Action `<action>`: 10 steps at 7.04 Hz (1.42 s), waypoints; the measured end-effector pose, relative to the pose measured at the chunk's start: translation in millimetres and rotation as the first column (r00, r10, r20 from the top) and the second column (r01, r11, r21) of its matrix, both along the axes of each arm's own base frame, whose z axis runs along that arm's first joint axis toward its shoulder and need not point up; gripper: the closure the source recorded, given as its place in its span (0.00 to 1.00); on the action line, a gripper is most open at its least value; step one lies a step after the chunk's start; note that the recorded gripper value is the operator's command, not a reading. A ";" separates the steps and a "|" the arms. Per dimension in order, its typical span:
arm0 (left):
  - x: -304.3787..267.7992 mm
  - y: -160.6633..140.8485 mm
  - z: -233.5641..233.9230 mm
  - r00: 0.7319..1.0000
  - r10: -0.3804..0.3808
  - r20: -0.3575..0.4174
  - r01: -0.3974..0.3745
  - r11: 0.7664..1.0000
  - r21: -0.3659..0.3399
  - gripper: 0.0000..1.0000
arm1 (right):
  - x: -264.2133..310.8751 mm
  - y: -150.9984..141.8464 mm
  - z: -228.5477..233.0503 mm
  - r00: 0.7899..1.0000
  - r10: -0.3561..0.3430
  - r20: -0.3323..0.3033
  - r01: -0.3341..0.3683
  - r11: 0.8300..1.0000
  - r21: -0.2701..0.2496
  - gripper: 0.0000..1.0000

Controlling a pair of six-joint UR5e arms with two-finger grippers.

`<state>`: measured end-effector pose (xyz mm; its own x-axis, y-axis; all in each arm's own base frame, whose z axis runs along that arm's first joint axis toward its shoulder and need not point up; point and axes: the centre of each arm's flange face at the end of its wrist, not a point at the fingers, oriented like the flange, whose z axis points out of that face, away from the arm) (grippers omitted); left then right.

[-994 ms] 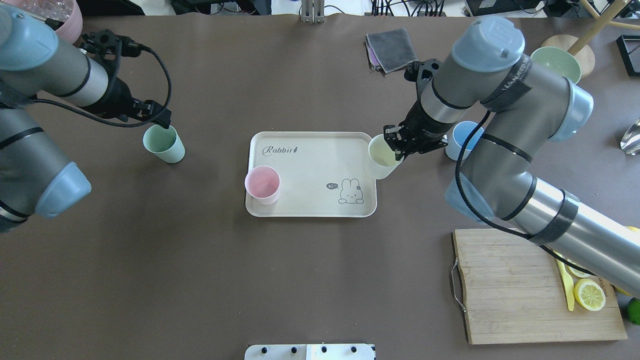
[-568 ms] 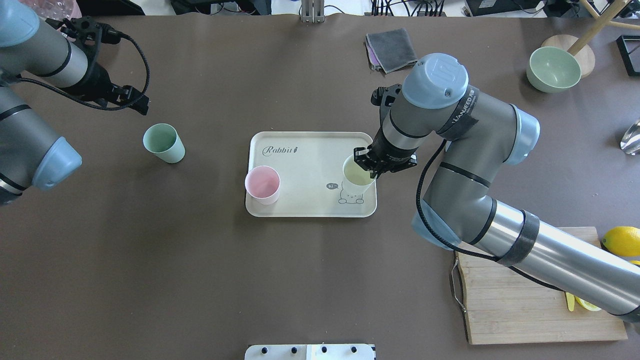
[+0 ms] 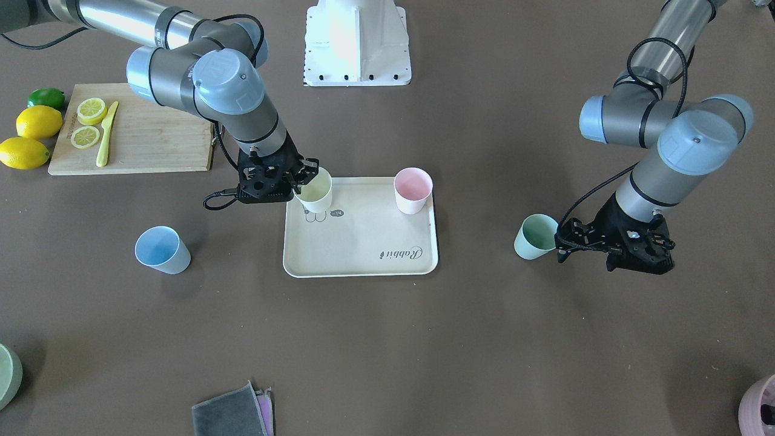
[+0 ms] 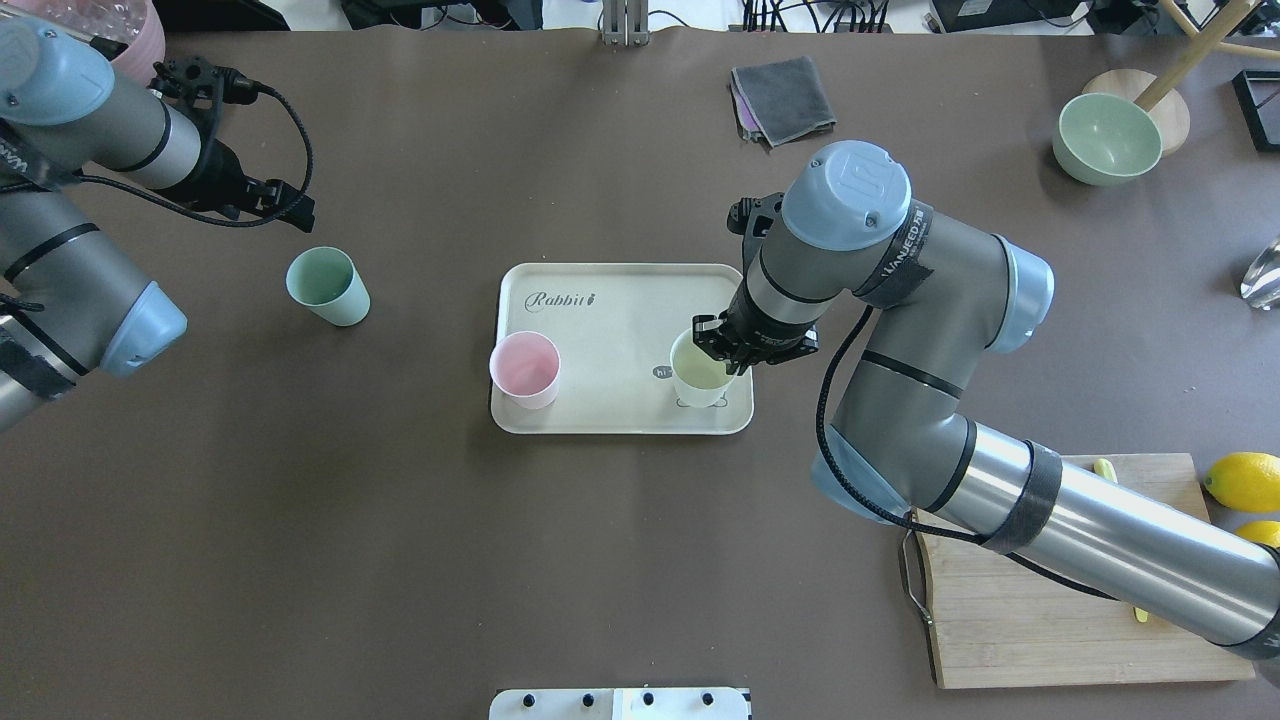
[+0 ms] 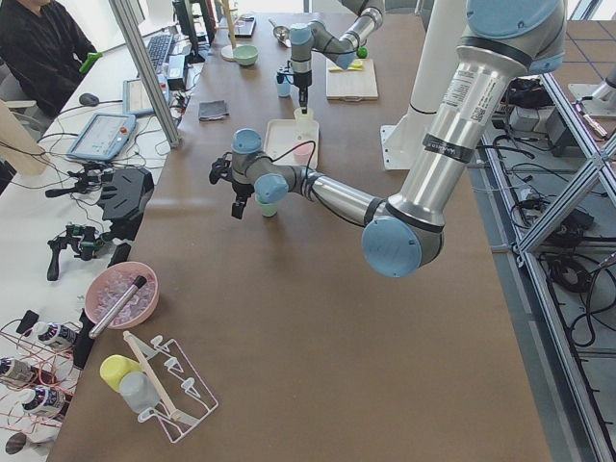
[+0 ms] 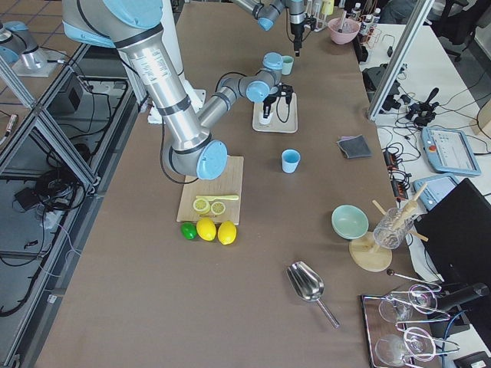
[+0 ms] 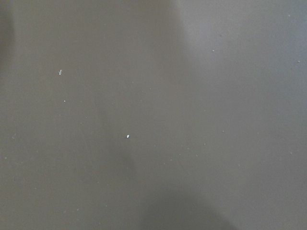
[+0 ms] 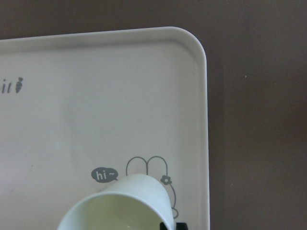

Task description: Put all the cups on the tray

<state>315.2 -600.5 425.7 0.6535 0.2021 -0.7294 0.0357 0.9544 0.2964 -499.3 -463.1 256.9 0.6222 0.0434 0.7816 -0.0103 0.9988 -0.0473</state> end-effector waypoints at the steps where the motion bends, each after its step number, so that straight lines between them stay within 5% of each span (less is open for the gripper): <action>1: 0.1 3.0 -5.3 1.000 0.000 -0.012 0.000 1.000 0.004 0.02 | 3.0 -2.9 0.0 1.000 0.010 0.001 -0.010 1.000 -0.004 0.00; 4: 3.6 20.9 -4.4 1.000 -0.001 -0.028 0.000 1.000 -0.010 0.04 | 35.1 -29.0 -5.4 0.998 0.056 0.019 -0.055 0.998 -0.023 0.00; 5: 17.0 31.7 -1.1 0.999 0.002 -0.038 -0.003 1.000 -0.027 0.37 | 58.1 -45.6 -7.4 0.997 0.069 0.037 -0.067 0.997 -0.042 0.00; 6: 31.8 43.6 3.1 0.999 0.012 -0.046 -0.014 0.999 -0.040 0.99 | 84.1 -63.2 -7.7 0.995 0.083 0.055 -0.080 0.995 -0.061 0.00; 10: 45.5 54.0 9.3 0.999 0.009 -0.040 -0.012 0.999 -0.053 1.00 | 191.3 -121.7 23.3 0.996 0.079 0.039 -0.077 0.996 -0.047 0.00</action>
